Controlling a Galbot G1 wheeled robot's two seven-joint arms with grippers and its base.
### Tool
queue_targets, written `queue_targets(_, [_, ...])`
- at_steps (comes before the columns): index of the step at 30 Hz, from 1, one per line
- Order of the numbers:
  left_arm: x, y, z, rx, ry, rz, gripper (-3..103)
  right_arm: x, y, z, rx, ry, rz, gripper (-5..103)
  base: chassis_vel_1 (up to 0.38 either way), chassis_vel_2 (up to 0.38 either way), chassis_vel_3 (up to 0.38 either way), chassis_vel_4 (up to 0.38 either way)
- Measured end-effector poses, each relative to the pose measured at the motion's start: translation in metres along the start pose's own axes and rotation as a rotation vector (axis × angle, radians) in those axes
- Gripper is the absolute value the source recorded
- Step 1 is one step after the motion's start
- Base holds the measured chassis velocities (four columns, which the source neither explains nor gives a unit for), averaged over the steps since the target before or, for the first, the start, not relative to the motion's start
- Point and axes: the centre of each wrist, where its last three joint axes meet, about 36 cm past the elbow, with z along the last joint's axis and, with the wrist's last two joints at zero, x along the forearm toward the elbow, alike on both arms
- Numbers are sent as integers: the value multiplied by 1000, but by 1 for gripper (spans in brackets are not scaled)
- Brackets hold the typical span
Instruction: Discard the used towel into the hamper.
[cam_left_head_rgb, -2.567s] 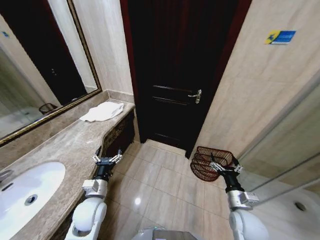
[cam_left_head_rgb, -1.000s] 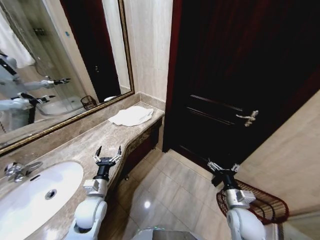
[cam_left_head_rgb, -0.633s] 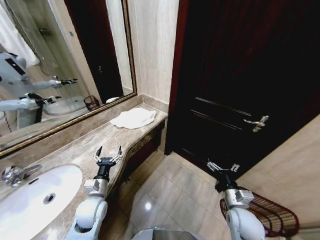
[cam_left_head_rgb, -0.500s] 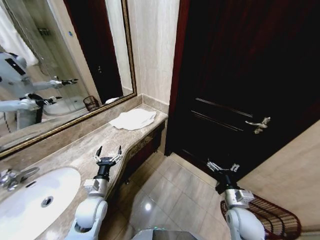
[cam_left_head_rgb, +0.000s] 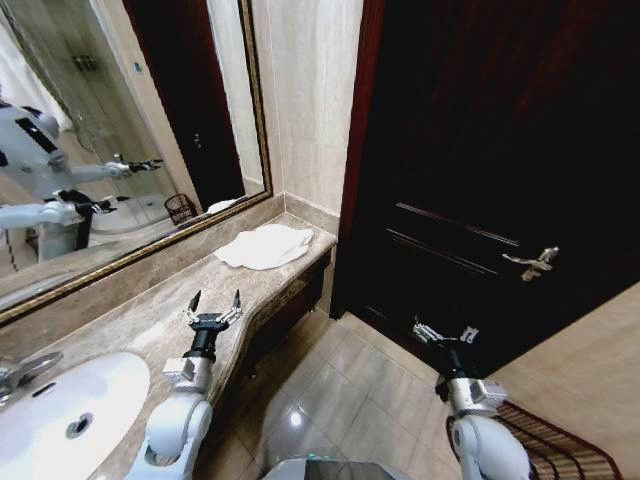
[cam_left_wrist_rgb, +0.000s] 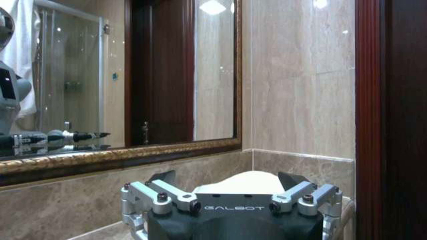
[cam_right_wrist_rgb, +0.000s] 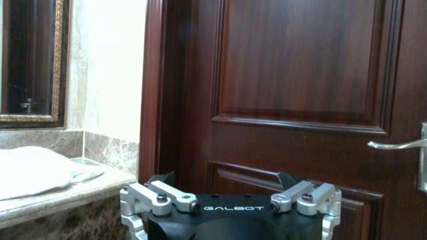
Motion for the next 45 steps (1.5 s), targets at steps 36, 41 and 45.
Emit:
queue_targets(36, [1,-1,-3,-18,29,-14,100,1,-1,0,2,-14,5,100,-85,93,91,-91])
queue_targets(41, [-10,6,-7,-12,69,7,100,1,-2,1,-2,-15,8,100,-48,36,34,-42])
queue_targets(45, [-34,15,-14,16,132,50,100,1,-3,1,-4,-11,12,100,0,0,0,0])
